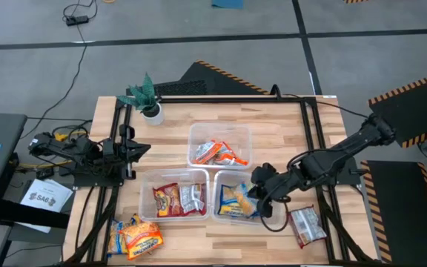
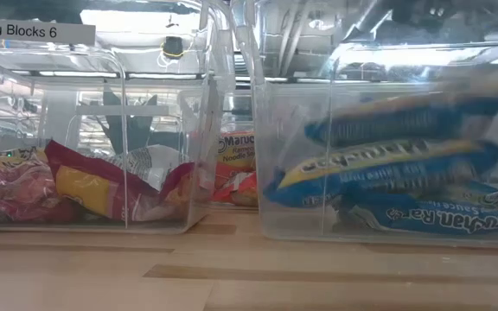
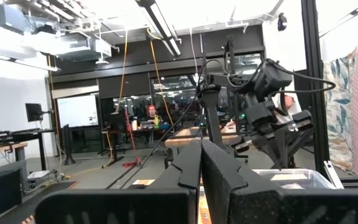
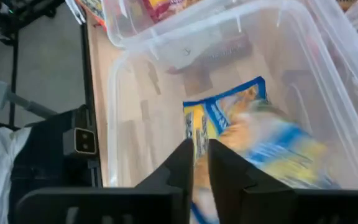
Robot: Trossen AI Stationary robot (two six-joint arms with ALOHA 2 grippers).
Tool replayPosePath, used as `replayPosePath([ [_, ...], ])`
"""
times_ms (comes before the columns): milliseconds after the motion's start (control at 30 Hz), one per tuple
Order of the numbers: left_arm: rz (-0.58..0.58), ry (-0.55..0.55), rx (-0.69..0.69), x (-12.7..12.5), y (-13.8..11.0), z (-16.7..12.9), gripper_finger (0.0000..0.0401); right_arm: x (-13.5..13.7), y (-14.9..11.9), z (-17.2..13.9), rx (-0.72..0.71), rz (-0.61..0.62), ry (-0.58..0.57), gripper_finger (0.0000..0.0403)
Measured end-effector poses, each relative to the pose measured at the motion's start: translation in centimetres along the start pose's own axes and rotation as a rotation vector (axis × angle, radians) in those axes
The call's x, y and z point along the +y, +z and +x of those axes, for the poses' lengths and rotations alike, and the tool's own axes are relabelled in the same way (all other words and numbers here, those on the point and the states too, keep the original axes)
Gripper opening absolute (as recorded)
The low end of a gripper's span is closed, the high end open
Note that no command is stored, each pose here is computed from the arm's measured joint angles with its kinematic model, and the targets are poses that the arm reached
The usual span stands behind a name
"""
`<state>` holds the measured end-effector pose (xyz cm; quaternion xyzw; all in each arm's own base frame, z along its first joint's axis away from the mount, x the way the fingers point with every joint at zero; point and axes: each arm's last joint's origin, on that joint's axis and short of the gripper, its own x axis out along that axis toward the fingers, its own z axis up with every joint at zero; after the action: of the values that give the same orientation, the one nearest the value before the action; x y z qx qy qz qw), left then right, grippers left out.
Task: Sort Maruchan noodles
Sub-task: Put the orange noodle pack into the top transparent bin
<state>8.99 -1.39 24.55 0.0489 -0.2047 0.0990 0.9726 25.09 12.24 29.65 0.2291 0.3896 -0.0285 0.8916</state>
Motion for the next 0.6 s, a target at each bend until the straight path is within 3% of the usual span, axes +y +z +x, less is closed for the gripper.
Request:
replayPosePath([
  [167, -0.002, 0.000, 0.000, 0.0, 0.0, 0.0, 0.0000, -0.4, 0.2, 0.0, 0.003, -0.007, -0.015, 0.0132],
  [300, -0.002, 0.000, 0.000, 0.0, 0.0, 0.0, 0.0000, -0.7, 1.2, -0.4, -0.069, -0.093, -0.013, 0.0194],
  [467, -0.014, -0.001, 0.000, 0.0, 0.0, 0.0, 0.0000, -1.4, 2.9, -0.1, -0.253, -0.314, -0.190, 0.0254],
  [600, -0.036, -0.002, 0.005, 0.0, 0.0, 0.0, 0.0000, -2.5, 3.1, 0.6, -0.245, -0.423, -0.347, 0.0268],
])
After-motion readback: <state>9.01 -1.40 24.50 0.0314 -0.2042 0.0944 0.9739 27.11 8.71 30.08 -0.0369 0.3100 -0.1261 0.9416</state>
